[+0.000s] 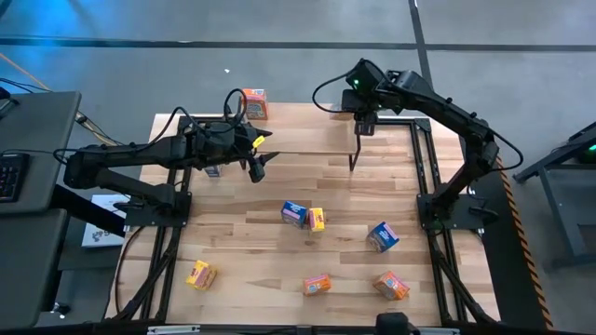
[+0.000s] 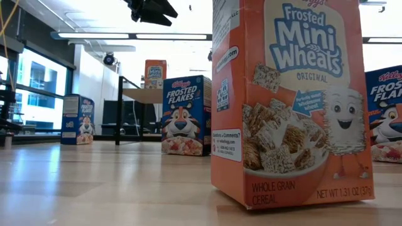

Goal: Stack cereal on shelf
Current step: Put the top right yellow cereal box on the shelf

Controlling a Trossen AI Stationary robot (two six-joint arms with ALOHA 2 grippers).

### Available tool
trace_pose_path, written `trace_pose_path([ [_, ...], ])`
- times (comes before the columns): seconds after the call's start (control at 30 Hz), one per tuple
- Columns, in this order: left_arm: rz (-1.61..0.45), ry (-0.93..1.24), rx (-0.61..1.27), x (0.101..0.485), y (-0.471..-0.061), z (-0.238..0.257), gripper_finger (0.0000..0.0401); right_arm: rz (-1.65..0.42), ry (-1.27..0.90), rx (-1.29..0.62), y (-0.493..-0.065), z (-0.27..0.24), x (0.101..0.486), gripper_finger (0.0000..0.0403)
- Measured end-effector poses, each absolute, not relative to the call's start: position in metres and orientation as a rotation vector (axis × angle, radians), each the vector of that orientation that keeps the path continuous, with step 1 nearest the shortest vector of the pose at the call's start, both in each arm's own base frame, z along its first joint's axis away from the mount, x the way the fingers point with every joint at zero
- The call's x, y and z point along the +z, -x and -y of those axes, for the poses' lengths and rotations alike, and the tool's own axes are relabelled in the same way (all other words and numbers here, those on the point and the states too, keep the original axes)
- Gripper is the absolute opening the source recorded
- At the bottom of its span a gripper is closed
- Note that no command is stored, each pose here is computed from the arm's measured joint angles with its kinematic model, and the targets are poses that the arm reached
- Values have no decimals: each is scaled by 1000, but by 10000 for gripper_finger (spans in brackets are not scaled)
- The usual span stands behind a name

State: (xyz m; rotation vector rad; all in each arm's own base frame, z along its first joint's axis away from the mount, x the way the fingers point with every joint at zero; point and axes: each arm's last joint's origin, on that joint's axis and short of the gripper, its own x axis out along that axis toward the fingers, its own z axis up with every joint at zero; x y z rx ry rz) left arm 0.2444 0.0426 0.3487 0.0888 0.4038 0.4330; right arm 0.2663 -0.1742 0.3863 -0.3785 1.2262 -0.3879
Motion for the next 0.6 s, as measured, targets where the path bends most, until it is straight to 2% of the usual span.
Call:
trace_pose_path([
  [0.6,-404,-89,434,349,-244,-43,273,-1247,311,-404,-263,172,384,142],
])
